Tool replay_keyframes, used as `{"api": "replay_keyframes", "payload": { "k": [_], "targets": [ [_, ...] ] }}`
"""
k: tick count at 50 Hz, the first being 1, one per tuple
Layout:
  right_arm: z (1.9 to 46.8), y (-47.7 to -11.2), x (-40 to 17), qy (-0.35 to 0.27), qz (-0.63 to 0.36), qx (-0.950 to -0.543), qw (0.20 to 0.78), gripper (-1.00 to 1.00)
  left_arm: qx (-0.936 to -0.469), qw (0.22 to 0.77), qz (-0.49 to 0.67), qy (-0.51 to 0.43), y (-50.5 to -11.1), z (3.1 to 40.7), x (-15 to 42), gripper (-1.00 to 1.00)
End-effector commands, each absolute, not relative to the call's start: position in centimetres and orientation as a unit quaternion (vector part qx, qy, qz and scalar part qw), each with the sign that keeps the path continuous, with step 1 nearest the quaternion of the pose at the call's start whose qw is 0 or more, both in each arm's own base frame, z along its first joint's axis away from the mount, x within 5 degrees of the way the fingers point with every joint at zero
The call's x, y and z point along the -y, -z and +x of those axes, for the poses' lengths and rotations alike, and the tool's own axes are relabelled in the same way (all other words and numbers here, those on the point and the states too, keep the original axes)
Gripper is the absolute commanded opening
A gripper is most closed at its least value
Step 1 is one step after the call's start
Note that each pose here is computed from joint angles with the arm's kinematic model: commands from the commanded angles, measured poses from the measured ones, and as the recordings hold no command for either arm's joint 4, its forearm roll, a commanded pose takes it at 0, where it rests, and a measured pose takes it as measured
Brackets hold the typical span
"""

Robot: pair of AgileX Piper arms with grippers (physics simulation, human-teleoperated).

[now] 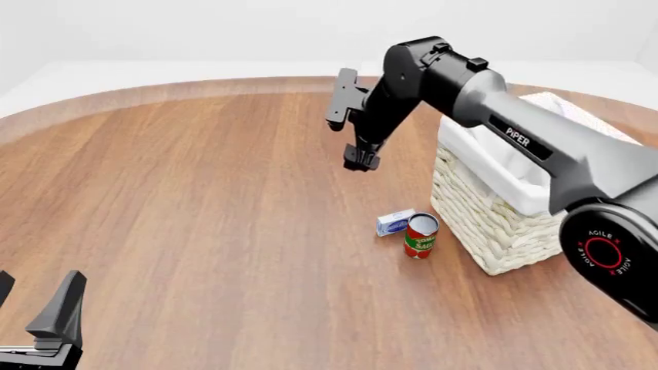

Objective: Pick up the alphabet soup and the cream cheese box, and put them in the basket.

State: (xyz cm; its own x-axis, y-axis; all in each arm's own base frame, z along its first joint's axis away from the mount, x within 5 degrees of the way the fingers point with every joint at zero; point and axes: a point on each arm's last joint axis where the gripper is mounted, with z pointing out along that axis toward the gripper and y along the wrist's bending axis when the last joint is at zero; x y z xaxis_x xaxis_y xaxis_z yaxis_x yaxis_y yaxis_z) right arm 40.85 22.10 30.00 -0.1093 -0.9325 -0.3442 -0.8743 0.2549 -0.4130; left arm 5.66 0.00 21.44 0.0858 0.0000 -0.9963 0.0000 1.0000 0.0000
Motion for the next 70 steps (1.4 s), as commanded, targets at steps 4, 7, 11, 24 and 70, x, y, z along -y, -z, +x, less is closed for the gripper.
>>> {"api": "replay_keyframes", "payload": {
  "k": [4, 7, 11, 24, 70],
  "targets": [
    [39.7, -27.9, -22.4, 0.054, -0.638, -0.724, 0.257, 1.00, -0.676, 0.737, 0.000, 0.000, -21.4, 5.7, 0.0, 1.00],
    [39.4, -27.5, -22.4, 0.054, -0.643, -0.721, 0.254, 1.00, -0.676, 0.737, 0.000, 0.000, -21.4, 5.7, 0.0, 1.00],
    [39.0, -27.1, -22.6, 0.053, -0.649, -0.717, 0.248, 1.00, -0.676, 0.737, 0.000, 0.000, -21.4, 5.7, 0.0, 1.00],
    [38.9, -25.8, -22.6, 0.055, -0.666, -0.705, 0.236, 1.00, -0.676, 0.737, 0.000, 0.000, -21.4, 5.7, 0.0, 1.00],
    [38.8, -21.2, -21.7, 0.059, -0.718, -0.669, 0.184, 1.00, -0.676, 0.737, 0.000, 0.000, -21.4, 5.7, 0.0, 1.00]
  ]
}}
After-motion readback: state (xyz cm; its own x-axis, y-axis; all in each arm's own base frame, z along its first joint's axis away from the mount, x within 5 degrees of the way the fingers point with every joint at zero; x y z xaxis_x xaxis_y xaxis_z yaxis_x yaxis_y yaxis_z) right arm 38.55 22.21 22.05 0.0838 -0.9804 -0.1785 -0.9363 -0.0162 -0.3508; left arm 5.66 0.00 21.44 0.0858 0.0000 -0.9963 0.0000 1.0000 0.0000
